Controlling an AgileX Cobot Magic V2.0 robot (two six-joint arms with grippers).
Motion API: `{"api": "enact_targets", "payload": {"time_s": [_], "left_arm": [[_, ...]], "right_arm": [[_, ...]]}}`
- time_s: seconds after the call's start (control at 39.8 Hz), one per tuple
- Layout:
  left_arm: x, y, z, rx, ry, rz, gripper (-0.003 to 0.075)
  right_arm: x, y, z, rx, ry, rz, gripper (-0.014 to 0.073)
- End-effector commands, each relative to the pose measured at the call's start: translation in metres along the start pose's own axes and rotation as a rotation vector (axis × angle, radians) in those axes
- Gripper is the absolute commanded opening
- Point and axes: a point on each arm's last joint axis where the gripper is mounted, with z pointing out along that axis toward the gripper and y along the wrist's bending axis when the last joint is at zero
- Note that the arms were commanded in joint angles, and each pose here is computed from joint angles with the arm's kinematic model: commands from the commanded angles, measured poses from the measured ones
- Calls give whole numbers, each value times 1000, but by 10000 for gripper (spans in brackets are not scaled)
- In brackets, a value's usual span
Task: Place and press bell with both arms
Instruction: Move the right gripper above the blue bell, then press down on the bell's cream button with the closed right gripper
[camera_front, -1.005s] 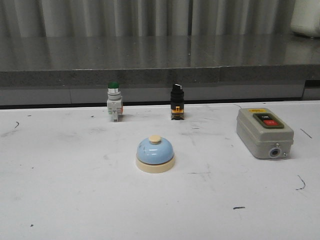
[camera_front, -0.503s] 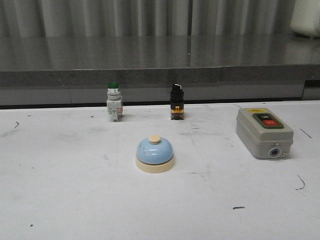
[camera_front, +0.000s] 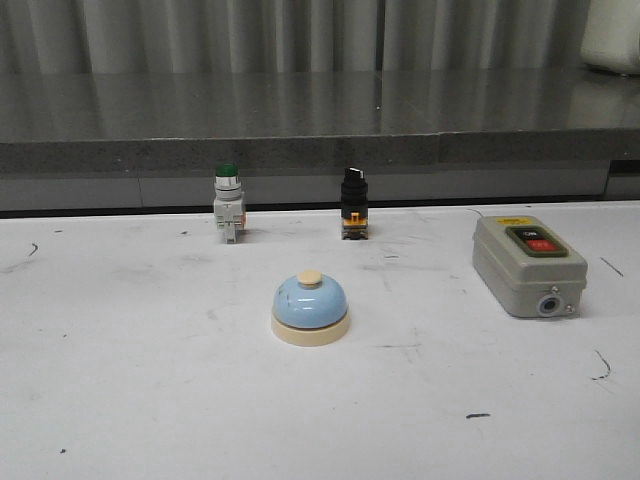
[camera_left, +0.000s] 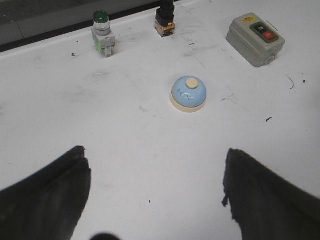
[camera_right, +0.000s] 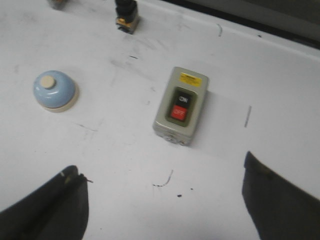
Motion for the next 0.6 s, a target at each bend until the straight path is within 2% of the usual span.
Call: {"api": "enact_targets", "payload": {"time_s": [0.0, 0.18, 0.43, 0.5, 0.58], "left_arm": [[-13, -2, -6, 14, -93, -19, 536], [-13, -2, -6, 14, -93, -19, 536], [-13, -2, -6, 14, -93, -19, 536], [-13, -2, -6, 14, -93, -19, 536], [-13, -2, -6, 14, -93, -19, 536]], "right_arm": [[-25, 15, 4, -59, -62, -61, 526], [-46, 45, 38, -145, -26, -147, 262], [-64, 85, 88, -228, 54, -229, -20], [-68, 94, 102, -241, 72, -243, -74], [-70, 102, 116, -252, 90, -255, -68]]}}
